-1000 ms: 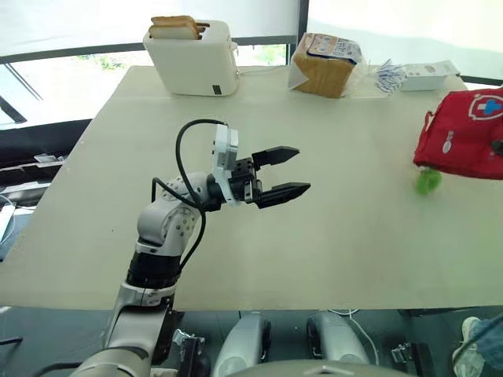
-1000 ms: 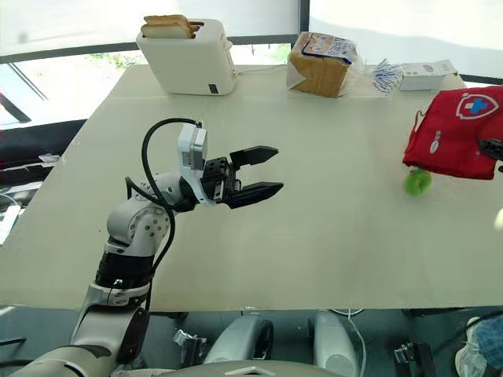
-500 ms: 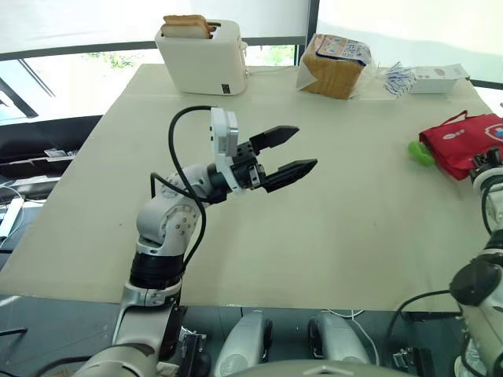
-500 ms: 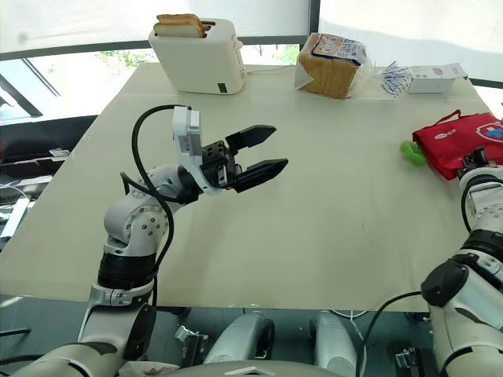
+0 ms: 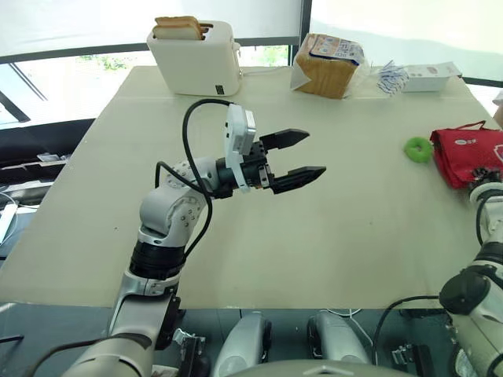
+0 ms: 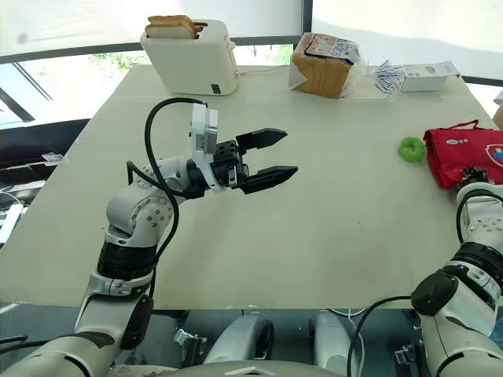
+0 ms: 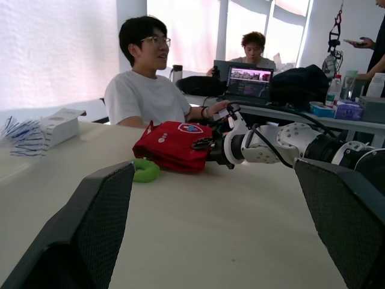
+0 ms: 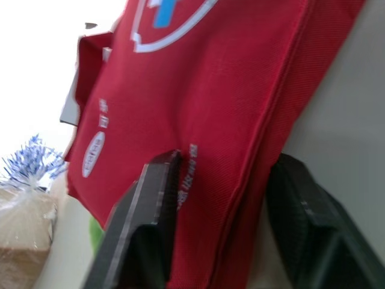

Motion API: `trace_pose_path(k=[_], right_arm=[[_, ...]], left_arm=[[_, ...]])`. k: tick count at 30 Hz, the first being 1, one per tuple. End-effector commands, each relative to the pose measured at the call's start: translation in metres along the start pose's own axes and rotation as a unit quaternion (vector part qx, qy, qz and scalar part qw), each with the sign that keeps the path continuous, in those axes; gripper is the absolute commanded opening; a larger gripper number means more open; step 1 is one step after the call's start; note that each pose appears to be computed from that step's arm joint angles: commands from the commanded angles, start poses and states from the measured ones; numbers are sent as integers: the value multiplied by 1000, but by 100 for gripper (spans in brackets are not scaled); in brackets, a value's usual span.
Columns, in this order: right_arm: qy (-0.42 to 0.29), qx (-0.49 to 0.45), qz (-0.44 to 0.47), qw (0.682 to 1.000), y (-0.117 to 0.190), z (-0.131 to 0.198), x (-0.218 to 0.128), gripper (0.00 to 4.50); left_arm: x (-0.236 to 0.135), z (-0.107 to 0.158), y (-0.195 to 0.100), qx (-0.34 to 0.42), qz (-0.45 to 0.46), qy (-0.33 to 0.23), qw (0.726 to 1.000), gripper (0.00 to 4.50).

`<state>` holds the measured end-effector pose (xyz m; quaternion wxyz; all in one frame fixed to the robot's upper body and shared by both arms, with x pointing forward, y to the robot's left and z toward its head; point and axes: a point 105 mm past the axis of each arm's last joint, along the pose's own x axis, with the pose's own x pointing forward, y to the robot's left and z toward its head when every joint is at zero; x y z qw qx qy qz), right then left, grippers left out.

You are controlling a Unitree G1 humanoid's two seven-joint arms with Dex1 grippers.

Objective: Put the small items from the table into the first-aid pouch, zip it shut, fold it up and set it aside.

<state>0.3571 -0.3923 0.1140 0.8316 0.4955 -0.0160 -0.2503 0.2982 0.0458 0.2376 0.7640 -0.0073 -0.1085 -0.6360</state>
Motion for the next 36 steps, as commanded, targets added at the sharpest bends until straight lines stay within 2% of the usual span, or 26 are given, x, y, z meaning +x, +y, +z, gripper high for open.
trace_pose_path(k=[1,2,5,7,11,15,19,23,25,28,32,36], right_arm=[[-6,-60,4,998,-3,22,-24,391],[-3,-82,6,997,-4,23,-33,440],[20,-205,34,978,-4,21,-72,447],[29,-288,79,954,6,16,-100,447],[-5,-464,233,855,63,0,-151,447],[-45,-546,370,750,117,-32,-172,447],[10,-561,485,670,136,-82,-176,447],[63,-581,542,604,129,-113,-175,447],[81,-584,556,587,121,-117,-177,447],[117,-603,545,571,86,-106,-184,447],[135,-610,507,594,49,-78,-196,447],[133,-612,487,609,37,-64,-203,447]], left_arm=[[4,11,-4,12,-18,-11,1000,450],[4,11,-4,10,-20,-11,1000,450],[2,11,-5,4,-28,-6,1000,450],[0,11,-5,2,-29,-5,1000,450],[-5,5,1,-7,-11,4,1000,450],[-16,-5,32,-25,111,-13,993,450],[-40,-23,38,-42,148,13,988,450],[-73,-42,30,-40,170,60,983,450],[-86,-47,23,-38,168,79,982,450],[-119,-59,12,-53,176,119,976,450],[-159,-76,2,-63,201,169,963,450],[-168,-79,-7,-73,202,180,960,450]])
